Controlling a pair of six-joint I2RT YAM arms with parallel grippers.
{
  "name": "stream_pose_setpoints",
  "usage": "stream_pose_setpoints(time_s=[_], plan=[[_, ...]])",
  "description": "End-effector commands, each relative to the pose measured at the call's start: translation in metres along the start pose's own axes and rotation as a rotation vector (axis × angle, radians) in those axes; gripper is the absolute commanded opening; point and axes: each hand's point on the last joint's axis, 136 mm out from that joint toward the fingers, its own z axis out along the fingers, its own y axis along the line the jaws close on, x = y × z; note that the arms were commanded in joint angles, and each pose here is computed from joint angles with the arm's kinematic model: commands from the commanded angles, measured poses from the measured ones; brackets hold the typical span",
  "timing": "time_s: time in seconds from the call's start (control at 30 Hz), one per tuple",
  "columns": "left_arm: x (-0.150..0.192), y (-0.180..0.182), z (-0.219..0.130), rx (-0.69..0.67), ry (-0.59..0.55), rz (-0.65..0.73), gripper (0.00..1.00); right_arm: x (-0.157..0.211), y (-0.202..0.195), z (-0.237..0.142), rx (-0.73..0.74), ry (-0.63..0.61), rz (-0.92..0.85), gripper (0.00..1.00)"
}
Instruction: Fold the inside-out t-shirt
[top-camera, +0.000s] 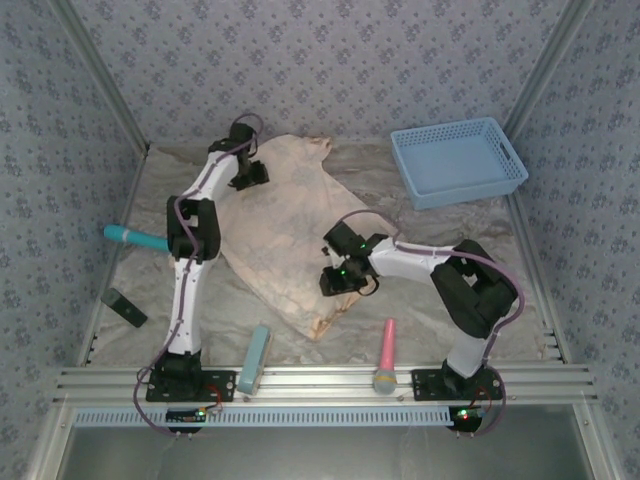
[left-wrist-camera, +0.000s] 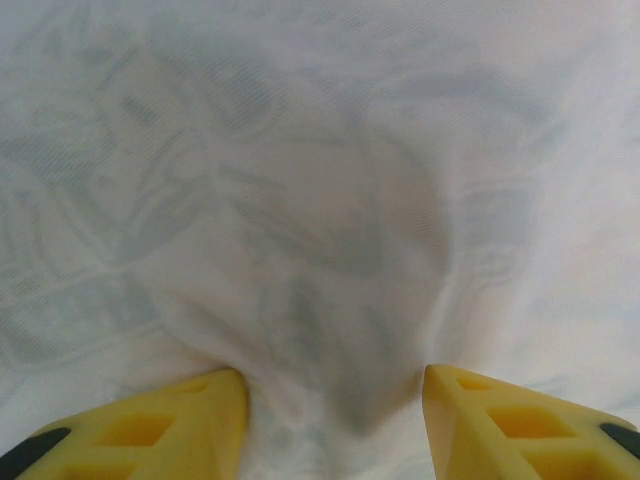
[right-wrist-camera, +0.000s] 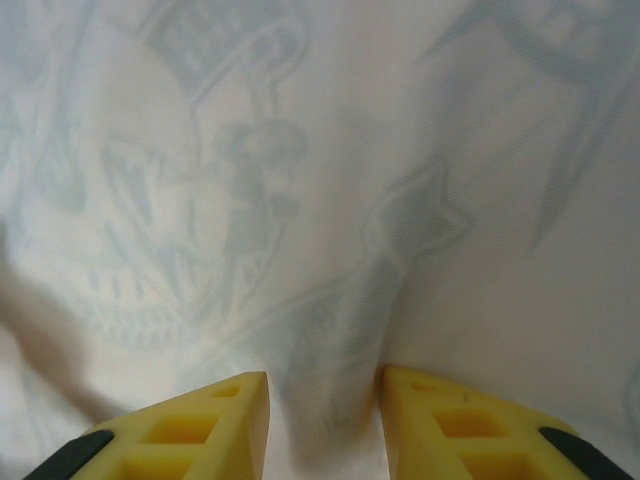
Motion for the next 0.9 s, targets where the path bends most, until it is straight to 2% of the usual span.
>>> stream_pose_setpoints(time_s=[0.0,0.1,0.23,0.4,0.57,0.7,0.87], plan=[[0.034,-0.057,0.020,0.094,0.081,0.159,0.52,0.001,0.033,-0.001,-0.074,0.022,0.031,0.39],[0.030,-0.095,0.013,0.205,0.049,0.217,0.53,-0.020,0.015,-0.025,0.036,-0.075,0.111,0.45],[0.020,-0.116,-0.020,0.268,0.013,0.248,0.56,-0.021,-0.037,-0.060,0.206,-0.155,0.237,0.56],[0.009,-0.125,-0.088,0.282,-0.050,0.312,0.59,0.010,-0.103,-0.084,0.277,-0.138,0.453,0.54],[0.023,-0.131,-0.153,0.276,-0.098,0.398,0.61,0.043,-0.146,-0.099,0.324,-0.100,0.631,0.52],[0.068,-0.153,-0.194,0.327,-0.091,0.502,0.61,0.053,-0.160,-0.105,0.281,-0.126,0.739,0.51],[0.179,-0.184,-0.213,0.421,-0.033,0.744,0.62,0.038,-0.146,-0.096,0.083,-0.148,0.838,0.48]])
